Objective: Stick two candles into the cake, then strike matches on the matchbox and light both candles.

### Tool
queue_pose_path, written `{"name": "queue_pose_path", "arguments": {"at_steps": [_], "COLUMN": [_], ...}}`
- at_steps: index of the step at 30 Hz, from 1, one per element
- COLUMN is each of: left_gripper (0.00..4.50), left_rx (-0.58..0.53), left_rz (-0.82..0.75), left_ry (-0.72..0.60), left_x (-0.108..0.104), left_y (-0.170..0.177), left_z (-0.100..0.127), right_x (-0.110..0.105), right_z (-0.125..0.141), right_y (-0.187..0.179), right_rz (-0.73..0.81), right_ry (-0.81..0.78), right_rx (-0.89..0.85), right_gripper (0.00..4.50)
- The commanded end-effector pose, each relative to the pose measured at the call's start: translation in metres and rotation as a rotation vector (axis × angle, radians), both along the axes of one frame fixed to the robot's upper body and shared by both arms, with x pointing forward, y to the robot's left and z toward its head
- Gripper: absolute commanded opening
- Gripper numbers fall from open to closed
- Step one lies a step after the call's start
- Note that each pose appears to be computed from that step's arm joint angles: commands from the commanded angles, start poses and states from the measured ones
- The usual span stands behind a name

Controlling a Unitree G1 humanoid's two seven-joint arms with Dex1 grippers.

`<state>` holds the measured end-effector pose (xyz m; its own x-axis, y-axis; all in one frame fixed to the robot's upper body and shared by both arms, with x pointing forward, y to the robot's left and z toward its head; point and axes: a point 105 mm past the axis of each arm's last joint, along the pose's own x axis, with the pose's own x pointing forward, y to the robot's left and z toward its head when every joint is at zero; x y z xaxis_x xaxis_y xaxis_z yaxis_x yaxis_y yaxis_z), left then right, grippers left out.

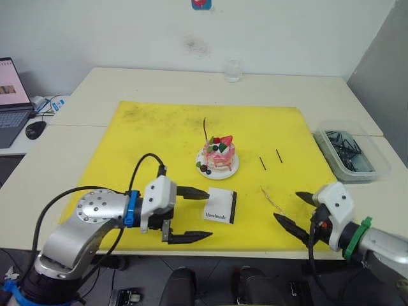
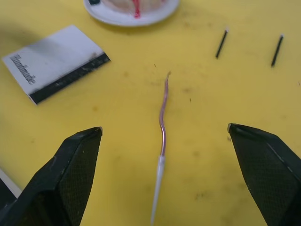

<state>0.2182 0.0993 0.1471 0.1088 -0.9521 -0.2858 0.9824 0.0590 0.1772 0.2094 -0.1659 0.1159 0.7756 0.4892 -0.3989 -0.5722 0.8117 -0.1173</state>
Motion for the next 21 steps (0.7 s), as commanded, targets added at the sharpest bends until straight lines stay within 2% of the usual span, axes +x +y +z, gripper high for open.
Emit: {"name": "queue_pose_path", "arguments": {"at_steps": [1, 10, 14, 21], "left_gripper": [4.45, 4.45, 4.50, 4.50], "left_rx": [-0.004, 0.006, 0.010, 0.013], "left_rz": [-0.033, -0.043, -0.042, -0.037], "left_ry": [-0.067, -0.084, -0.091, -0.107], "left_x": [-0.001, -0.002, -0.001, 0.003], "left_y": [-0.006, -0.010, -0.010, -0.009], "left_z": [0.008, 0.007, 0.006, 0.007], "right_x": [-0.001, 0.007, 0.007, 0.005], "right_z": [-0.001, -0.018, -0.024, -0.027], "right_y": [-0.004, 0.002, 0.002, 0.002], "right_rz": [-0.029, -0.057, -0.063, -0.047], "right_ry": [-0.028, -0.006, 0.009, 0.019], "right_rx": [-0.021, -0.003, -0.019, -0.058], "right_gripper": [4.50, 4.50, 3.60, 0.96]}}
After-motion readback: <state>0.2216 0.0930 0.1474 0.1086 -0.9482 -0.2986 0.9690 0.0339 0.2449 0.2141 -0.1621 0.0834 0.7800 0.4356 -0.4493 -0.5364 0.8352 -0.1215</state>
